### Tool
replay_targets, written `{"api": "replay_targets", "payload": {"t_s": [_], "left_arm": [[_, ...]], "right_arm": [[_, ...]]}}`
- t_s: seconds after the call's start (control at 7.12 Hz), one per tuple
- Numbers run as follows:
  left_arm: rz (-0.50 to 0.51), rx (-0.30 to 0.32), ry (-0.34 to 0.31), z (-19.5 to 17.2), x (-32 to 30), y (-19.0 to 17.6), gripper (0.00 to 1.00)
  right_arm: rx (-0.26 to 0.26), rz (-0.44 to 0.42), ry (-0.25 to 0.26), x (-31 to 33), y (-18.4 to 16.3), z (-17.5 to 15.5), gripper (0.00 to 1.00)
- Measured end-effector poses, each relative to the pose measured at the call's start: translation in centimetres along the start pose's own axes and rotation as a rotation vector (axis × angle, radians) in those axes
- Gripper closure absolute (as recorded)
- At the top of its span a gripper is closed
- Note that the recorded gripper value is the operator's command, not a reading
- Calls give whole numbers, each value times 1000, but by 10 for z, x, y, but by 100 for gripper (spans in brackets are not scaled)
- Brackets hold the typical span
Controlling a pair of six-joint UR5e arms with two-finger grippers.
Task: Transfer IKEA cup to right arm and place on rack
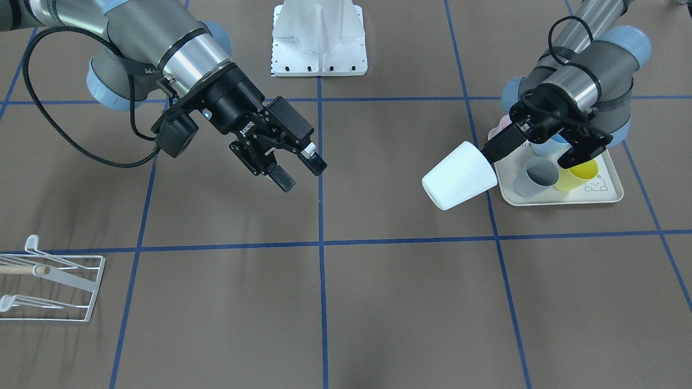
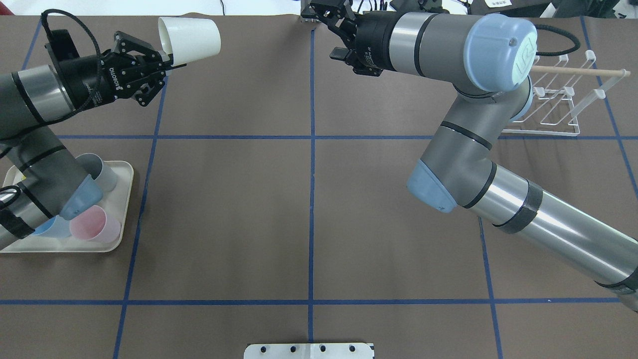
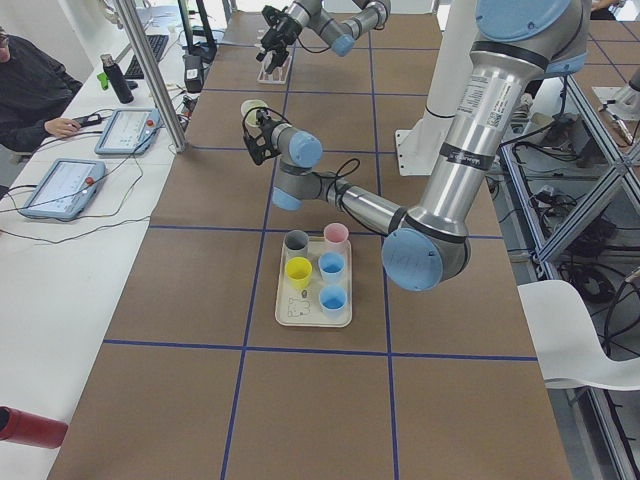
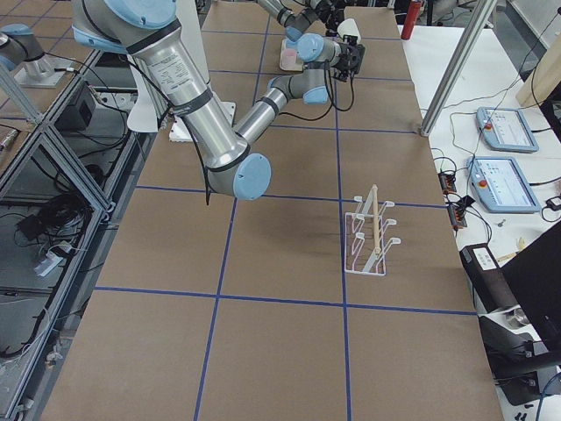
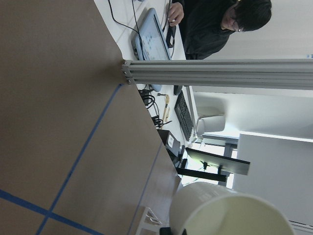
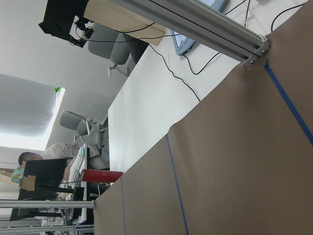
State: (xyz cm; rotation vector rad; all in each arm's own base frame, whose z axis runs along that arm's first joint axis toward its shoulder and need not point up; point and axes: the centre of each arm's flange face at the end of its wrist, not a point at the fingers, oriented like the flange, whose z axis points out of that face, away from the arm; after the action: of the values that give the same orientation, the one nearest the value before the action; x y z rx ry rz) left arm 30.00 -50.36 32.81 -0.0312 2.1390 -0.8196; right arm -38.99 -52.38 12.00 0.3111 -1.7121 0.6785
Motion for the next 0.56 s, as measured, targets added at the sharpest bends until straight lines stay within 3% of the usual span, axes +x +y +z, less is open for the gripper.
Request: {"api": "replay_targets", "payload": {"t_s": [0.28,0.56], "left_arm": [[-121,-31,129,39,-22,34,100],[-189,-51,173,64,-19,51,100]], "right_arm": [[3,65,-85,-3,15,0,0],[12,94,-118,-2,28,2,0]]}}
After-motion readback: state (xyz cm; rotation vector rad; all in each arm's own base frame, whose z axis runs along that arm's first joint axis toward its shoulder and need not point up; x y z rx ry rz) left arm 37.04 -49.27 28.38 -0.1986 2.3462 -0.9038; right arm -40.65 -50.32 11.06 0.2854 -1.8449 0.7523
